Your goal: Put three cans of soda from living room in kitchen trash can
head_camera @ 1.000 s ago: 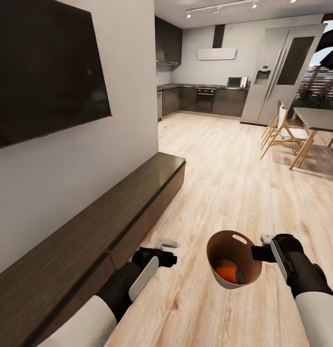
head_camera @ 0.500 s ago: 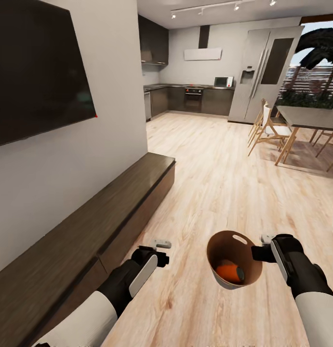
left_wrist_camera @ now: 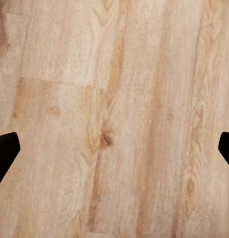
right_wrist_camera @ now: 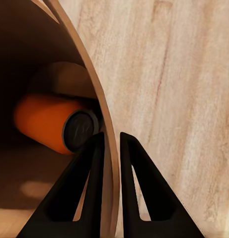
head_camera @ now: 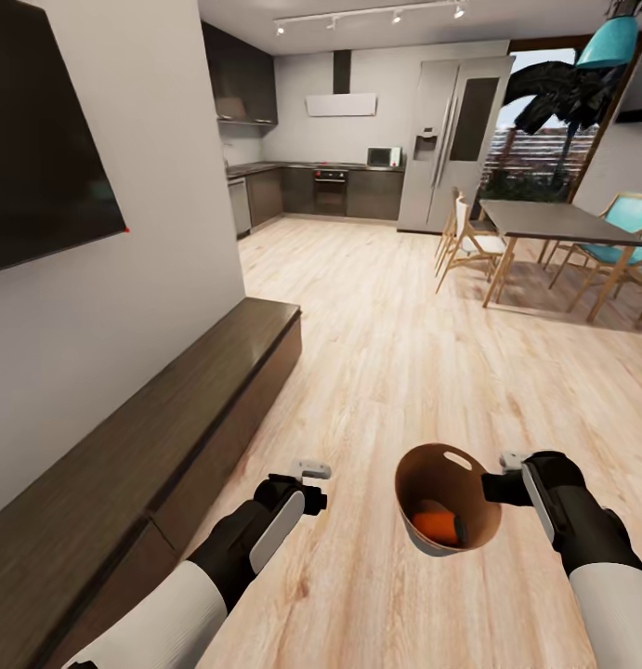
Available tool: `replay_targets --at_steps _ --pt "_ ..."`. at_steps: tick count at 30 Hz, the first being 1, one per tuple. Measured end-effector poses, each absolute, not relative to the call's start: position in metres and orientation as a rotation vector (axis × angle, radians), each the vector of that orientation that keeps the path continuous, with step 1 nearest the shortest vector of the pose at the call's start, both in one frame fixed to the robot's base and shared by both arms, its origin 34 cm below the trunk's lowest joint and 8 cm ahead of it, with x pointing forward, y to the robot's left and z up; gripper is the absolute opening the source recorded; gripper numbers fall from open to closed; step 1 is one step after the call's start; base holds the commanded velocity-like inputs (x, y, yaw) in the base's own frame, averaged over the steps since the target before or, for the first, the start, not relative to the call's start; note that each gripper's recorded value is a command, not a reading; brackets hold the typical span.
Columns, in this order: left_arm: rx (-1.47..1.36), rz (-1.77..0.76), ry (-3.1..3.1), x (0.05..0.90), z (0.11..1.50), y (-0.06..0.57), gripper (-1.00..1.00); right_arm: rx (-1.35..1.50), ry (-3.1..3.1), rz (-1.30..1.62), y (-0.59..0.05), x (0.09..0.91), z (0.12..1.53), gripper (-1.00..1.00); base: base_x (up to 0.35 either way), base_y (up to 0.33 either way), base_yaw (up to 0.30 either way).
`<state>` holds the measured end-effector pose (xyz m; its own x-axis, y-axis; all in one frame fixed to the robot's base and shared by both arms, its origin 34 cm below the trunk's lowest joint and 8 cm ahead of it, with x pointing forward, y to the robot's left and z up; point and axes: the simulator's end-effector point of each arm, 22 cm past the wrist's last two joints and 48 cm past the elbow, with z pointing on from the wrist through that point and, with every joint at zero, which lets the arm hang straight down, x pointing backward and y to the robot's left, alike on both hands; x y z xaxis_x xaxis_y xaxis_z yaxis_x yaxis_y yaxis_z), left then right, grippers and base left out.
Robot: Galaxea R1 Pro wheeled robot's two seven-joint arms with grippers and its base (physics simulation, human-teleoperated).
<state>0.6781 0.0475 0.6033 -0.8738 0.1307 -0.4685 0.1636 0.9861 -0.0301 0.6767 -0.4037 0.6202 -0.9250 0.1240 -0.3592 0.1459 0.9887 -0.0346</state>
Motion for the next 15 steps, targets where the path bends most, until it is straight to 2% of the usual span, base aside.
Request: replay_targets --at_steps 5,15 --pt "0.212 -0.099 2.648 0.6777 0.6034 0.0458 1.0 0.189 2.766 -0.019 -0.3932 0.6786 0.6206 -1.0 0.287 0.049 -0.286" --pt "0.216 -0.104 2.647 0.6775 0.6037 0.0441 1.0 0.181 2.766 -0.028 -0.3945 0.6786 0.6209 -1.0 0.339 -0.08 -0.286"
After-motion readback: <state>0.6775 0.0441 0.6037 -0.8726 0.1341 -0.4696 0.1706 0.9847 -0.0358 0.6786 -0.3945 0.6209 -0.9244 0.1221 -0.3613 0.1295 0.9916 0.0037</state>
